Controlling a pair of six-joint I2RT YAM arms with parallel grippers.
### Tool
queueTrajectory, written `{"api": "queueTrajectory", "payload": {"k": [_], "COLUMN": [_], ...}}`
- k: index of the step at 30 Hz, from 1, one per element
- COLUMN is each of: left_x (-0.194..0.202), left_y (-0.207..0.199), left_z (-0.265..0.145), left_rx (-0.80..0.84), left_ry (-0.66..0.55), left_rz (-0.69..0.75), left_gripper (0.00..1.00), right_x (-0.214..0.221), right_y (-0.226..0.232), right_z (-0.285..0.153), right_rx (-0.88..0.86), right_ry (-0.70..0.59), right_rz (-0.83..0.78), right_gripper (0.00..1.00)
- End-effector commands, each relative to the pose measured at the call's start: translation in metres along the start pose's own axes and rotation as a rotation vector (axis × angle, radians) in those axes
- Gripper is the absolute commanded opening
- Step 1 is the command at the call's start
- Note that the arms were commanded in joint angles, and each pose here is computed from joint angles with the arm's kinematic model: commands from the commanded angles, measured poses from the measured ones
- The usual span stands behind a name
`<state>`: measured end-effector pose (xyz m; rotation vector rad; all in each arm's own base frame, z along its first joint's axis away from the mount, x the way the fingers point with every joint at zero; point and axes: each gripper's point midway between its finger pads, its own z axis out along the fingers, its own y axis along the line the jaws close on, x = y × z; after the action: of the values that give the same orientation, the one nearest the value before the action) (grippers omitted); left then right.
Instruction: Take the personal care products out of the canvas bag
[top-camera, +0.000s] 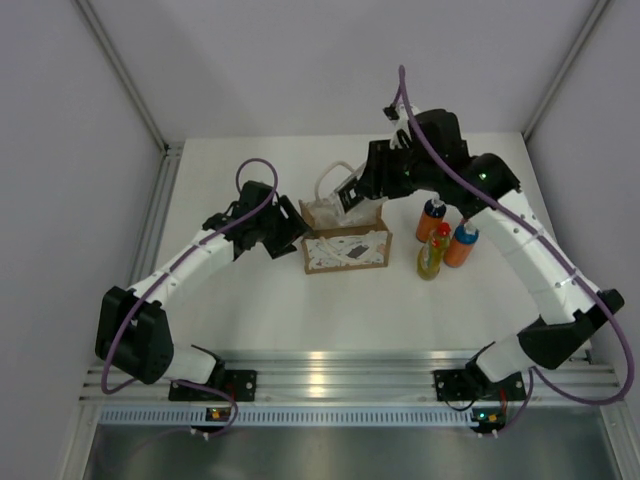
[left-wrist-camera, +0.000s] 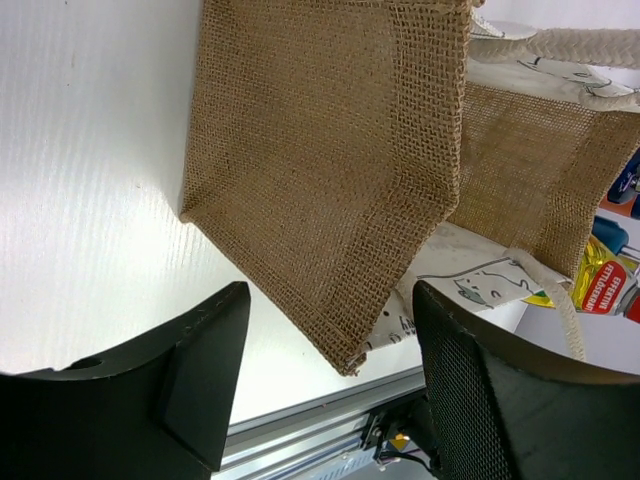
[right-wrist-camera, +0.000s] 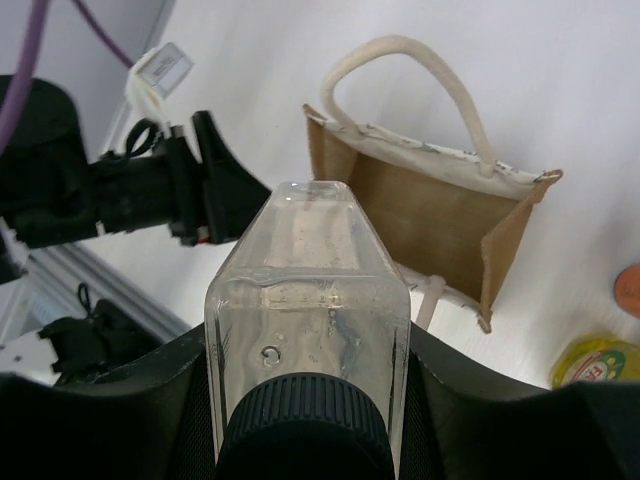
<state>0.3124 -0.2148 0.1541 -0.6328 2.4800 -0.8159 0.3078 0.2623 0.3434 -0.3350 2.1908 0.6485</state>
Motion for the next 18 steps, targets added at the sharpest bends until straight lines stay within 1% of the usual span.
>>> {"api": "queueTrajectory", "payload": {"k": [1,6,8,10,12,13,14,15,16,17,18], "left_x": [-0.015,-0.016,-0.018,-0.020,-0.023,-0.025,-0.027,-0.030,-0.033,-0.034,-0.038], "left_y": [-0.020,-0.024,-0.028,-0.032,-0.038,-0.040,-0.042,-0.046,-0.047,-0.044,-0.049], "left_z": [-0.011,-0.016,-0.019,-0.022,-0.026,-0.029,-0.033,-0.037,-0.040,-0.043,-0.049], "left_rx": [0.053,0.068,0.080,0.091,0.110,0.117,0.121,0.129,0.132,0.112,0.118], "left_ry": [-0.049,-0.057,-0.064,-0.072,-0.079,-0.087,-0.100,-0.114,-0.127,-0.138,-0.155], "left_rz": [0.015,0.024,0.031,0.047,0.070,0.093,0.100,0.111,0.128,0.133,0.144], "left_gripper": [0.71,0.75,0.77,0.80,0.82,0.85,0.88,0.97,0.98,0.98,0.98], "right_x": [-0.033,-0.001,0.018,0.035,0.058,0.065,0.080,0.086,0.090,0.103,0.107], "right_y": [0.041,0.055,0.051,0.042,0.031,0.028,0.019,0.011,0.006,-0.003,-0.012], "right_z": [-0.074,-0.101,-0.109,-0.117,-0.112,-0.119,-0.112,-0.110,-0.114,-0.108,-0.105], "right_rx": [-0.205,-0.323,-0.322,-0.296,-0.274,-0.269,-0.244,-0.210,-0.189,-0.156,-0.112], "right_ry": [-0.129,-0.038,0.010,0.039,0.096,0.090,0.123,0.126,0.115,0.142,0.141], "right_rz": [0.024,0.007,-0.012,-0.022,-0.045,-0.052,-0.049,-0.047,-0.049,-0.038,-0.037], "right_gripper": [0.00,0.00,0.00,0.00,0.00,0.00,0.00,0.00,0.00,0.00,0.00]}}
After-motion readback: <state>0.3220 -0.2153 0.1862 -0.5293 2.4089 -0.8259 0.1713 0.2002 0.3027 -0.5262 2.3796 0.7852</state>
